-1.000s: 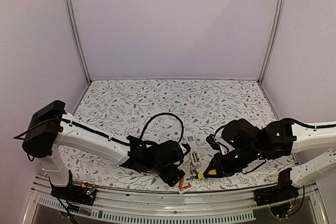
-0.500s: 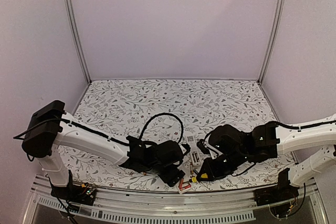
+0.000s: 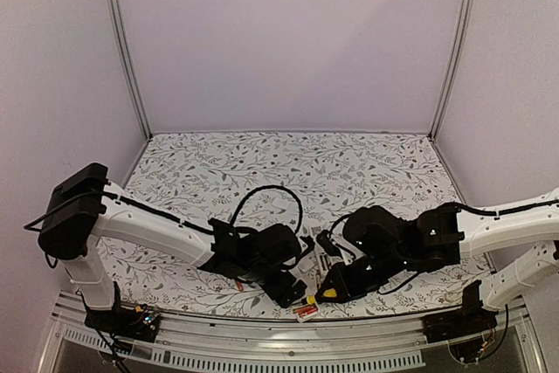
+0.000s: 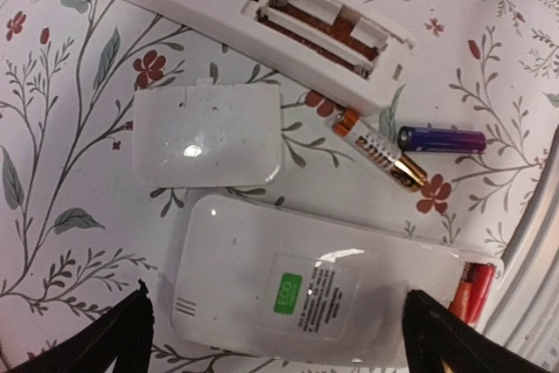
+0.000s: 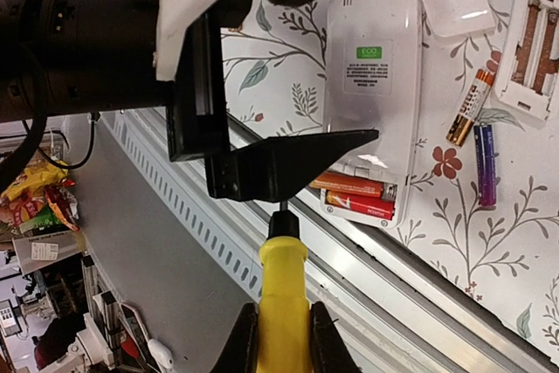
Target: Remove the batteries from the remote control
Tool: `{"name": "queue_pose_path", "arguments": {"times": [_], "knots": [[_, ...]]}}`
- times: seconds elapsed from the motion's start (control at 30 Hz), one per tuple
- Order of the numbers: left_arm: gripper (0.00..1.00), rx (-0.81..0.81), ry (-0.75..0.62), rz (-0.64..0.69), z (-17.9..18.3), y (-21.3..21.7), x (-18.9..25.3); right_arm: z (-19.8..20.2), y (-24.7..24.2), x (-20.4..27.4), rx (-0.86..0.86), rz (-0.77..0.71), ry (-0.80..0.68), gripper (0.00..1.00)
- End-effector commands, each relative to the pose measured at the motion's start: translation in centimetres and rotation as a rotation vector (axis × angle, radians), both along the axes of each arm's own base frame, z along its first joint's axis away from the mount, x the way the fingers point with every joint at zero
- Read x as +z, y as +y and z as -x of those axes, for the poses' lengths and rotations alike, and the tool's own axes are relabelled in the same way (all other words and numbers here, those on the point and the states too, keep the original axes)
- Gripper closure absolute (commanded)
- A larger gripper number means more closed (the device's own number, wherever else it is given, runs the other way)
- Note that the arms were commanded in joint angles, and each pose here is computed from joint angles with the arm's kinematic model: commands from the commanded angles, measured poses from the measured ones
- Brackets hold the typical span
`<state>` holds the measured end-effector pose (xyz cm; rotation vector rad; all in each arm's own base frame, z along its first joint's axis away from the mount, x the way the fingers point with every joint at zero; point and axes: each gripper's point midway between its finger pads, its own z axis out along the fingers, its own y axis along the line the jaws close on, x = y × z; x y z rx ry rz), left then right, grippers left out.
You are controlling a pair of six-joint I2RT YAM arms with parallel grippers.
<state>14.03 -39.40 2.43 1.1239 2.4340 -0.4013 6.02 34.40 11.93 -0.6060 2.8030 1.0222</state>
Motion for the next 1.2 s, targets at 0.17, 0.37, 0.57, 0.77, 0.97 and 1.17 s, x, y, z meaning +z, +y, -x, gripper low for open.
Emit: {"name": "queue_pose_path", "arguments": {"times": [0.17,0.37,0.57,0.77,0.97,1.17], "knots": [[0.00,0.061,-0.055,0.064,-4.0,0.3,4.0,-1.2,-2.8,2.4,-0.112,0.025,-0.057,1.00],[0.00,0.038,-0.009,0.131,-3.7,-0.2,5.3,-0.7,-5.0,0.7,-0.153,0.112,-0.022,1.00],[0.00,-0.054,0.036,0.160,-3.0,-1.4,5.2,1.0,-5.0,0.0,-0.114,0.115,0.021,1.00],[0.00,-0.112,0.055,0.159,-3.2,-3.0,4.7,3.2,-3.9,-0.1,-0.026,0.079,0.049,1.00],[0.00,-0.103,0.024,0.176,-4.3,-3.7,5.2,3.7,-4.0,-2.2,-0.024,0.147,0.070,1.00],[0.00,-0.018,-0.016,0.250,-5.9,-1.8,7.6,2.3,-4.2,-3.3,-0.091,0.184,0.022,1.00]]}}
